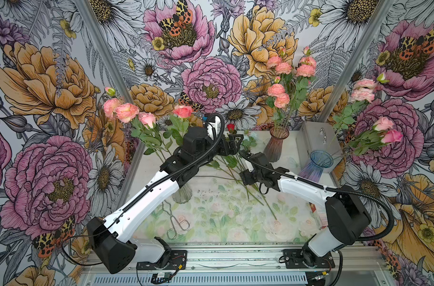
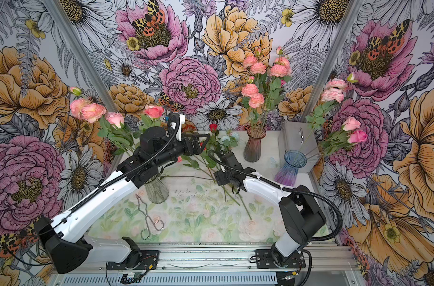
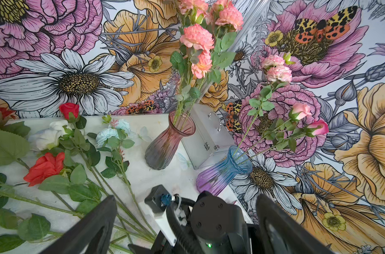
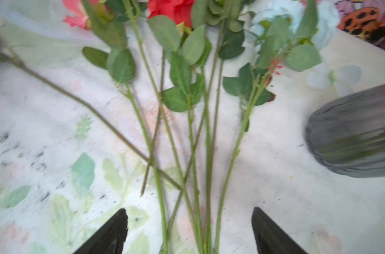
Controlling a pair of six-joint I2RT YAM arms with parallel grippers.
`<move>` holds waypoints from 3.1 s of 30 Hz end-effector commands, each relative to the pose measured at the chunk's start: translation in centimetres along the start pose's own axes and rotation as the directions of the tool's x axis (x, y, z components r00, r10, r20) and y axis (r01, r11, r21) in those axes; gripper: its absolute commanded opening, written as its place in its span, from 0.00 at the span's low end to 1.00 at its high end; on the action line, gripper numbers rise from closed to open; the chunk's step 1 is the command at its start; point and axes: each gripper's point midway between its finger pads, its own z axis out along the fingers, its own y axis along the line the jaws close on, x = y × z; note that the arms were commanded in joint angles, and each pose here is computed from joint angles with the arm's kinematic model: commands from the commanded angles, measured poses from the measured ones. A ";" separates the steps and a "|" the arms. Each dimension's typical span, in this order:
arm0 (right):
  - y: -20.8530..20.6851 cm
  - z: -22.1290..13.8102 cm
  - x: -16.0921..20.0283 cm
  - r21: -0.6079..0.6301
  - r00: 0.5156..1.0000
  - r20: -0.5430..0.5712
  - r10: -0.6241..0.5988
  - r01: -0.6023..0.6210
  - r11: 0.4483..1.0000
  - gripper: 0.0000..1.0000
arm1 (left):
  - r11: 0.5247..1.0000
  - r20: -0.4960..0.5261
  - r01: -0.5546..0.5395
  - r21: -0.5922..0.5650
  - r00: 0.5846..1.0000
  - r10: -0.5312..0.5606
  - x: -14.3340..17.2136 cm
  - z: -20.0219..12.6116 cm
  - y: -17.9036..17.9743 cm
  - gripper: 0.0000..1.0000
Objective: Place the pink flowers into the vase
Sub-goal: Pick up the flower at the center of the board.
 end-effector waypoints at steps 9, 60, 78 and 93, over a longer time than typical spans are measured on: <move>3.7 2.7 6.2 -0.176 0.977 -0.211 0.023 -0.061 0.983 0.62 | 0.999 -0.028 0.021 0.024 0.999 -0.020 0.5 -0.1 -0.6 0.99; 3.5 -2.1 8.2 -0.176 0.969 -0.223 0.109 -0.150 0.973 0.00 | 0.995 -0.085 0.092 0.026 0.992 -0.090 1.4 1.9 -0.4 0.98; 1.9 -10.3 -3.5 -0.161 0.995 0.078 0.065 -0.052 0.986 0.00 | 0.953 -0.049 0.302 0.027 0.952 -0.301 -1.5 2.6 1.9 0.98; -1.0 -16.0 -7.5 -0.116 0.964 0.251 0.091 -0.063 0.991 0.00 | 0.939 -0.040 0.341 0.038 0.940 -0.339 -2.4 4.4 3.3 0.98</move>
